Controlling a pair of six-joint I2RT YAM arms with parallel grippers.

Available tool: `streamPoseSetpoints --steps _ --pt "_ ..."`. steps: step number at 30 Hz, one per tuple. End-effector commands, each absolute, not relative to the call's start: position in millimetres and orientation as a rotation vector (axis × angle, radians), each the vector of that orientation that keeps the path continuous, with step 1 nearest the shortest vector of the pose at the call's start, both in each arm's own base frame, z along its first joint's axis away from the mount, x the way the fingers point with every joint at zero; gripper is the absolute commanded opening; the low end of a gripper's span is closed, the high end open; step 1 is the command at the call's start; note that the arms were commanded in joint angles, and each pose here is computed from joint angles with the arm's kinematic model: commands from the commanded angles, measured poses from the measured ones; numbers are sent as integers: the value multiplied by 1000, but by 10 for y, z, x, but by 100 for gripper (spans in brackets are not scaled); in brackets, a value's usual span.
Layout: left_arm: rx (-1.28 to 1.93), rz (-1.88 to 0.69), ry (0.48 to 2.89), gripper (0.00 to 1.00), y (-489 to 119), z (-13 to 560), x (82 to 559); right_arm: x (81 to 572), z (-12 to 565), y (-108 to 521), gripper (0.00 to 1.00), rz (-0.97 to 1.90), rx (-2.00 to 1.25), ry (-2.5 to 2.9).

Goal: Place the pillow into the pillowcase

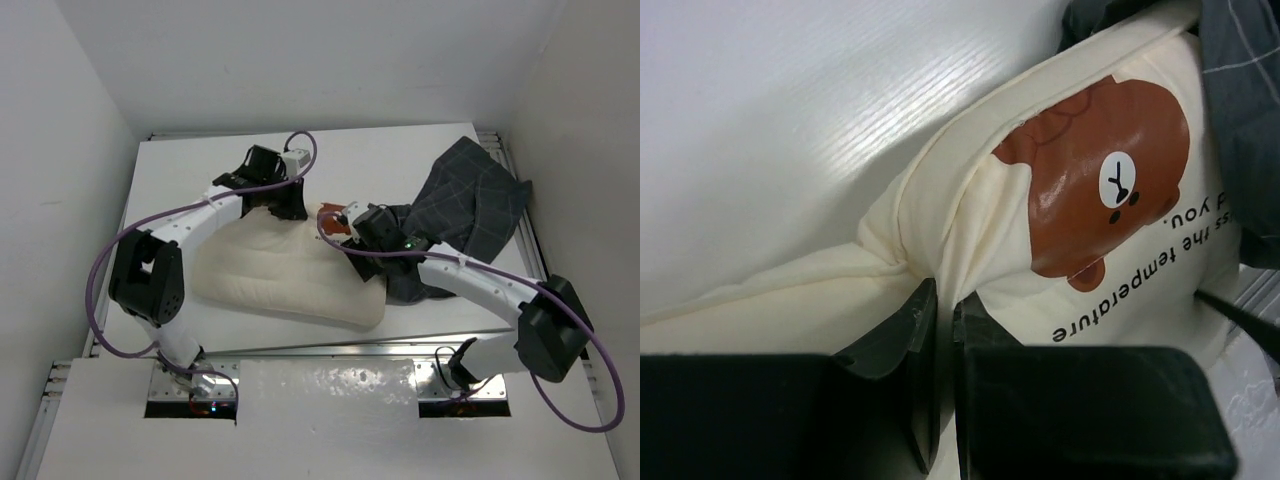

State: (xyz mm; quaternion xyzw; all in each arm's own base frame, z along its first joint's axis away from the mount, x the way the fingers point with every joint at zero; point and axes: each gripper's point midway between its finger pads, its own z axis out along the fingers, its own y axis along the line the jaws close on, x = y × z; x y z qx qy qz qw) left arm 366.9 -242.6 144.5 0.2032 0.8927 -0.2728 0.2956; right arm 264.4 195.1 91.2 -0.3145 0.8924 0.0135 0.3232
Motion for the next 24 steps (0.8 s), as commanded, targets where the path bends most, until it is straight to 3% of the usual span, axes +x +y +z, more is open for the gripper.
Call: streamPoseSetpoints --steps 1,4,8,9,12,14,18,24 --pt "485 -743 2339 0 -2436 1513 3702 2580 1091 2139 68 200 -759 2318" --pt "494 -692 2334 0 -2367 1452 3703 2581 1350 2145 83 271 -717 2303" --pt "488 -683 2343 0 -2334 1352 3658 2702 1661 2070 89 296 -540 2336" --pt "484 -683 2340 0 -2334 1363 3660 2811 1775 1955 89 297 -439 2350" --pt "484 -675 2333 0 -2323 1385 3663 3038 1926 1713 64 299 -144 2382" --pt "490 -675 2327 0 -2327 1407 3659 3175 1930 1682 55 241 -116 2372" --pt "506 -674 2313 0 -2342 1447 3652 3476 1905 1893 69 242 -145 2409" --pt "516 -643 2309 0 -2314 1471 3658 3725 1456 1990 70 151 -137 2524"
